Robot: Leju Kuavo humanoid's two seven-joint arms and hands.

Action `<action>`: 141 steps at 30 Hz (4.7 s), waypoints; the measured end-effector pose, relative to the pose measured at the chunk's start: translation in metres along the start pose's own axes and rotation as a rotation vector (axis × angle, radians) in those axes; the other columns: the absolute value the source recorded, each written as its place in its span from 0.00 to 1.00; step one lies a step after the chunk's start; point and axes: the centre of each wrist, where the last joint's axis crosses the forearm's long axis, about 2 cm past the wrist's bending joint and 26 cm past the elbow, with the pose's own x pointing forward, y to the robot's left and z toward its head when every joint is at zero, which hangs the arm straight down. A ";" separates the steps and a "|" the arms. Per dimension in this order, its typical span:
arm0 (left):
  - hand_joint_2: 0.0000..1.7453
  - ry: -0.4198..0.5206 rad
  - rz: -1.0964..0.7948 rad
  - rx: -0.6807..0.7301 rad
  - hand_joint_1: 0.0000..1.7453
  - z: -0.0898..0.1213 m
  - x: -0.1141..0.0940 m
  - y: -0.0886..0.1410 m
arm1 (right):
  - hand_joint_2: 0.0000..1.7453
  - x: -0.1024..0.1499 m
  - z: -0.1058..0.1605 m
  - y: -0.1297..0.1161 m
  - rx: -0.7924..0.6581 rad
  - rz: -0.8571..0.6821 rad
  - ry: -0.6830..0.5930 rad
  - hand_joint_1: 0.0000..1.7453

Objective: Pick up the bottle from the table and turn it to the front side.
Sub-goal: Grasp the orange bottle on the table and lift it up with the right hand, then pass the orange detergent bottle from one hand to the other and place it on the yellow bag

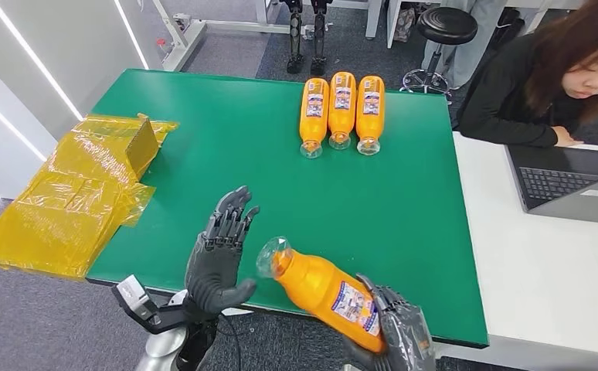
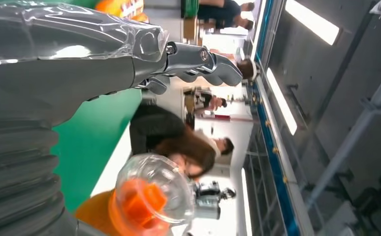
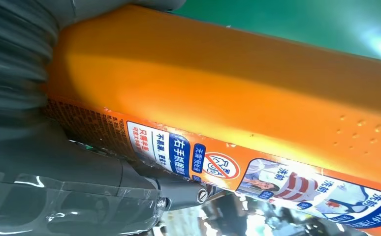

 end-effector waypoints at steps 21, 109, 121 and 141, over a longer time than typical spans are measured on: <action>1.00 0.043 0.183 -0.061 0.01 -0.003 -0.012 -0.026 | 1.00 0.044 -0.056 0.019 -0.035 -0.049 -0.090 1.00; 1.00 0.696 -2.014 -0.358 1.00 -0.014 0.024 0.199 | 1.00 0.048 -0.037 0.047 -0.049 -0.272 -0.087 0.00; 1.00 1.159 -2.010 -0.416 1.00 0.001 0.043 0.238 | 1.00 0.047 -0.037 0.041 -0.028 -0.296 -0.104 0.00; 1.00 1.221 -2.054 -0.375 0.00 -0.010 0.059 0.254 | 1.00 0.045 -0.035 0.040 -0.035 -0.302 -0.100 0.00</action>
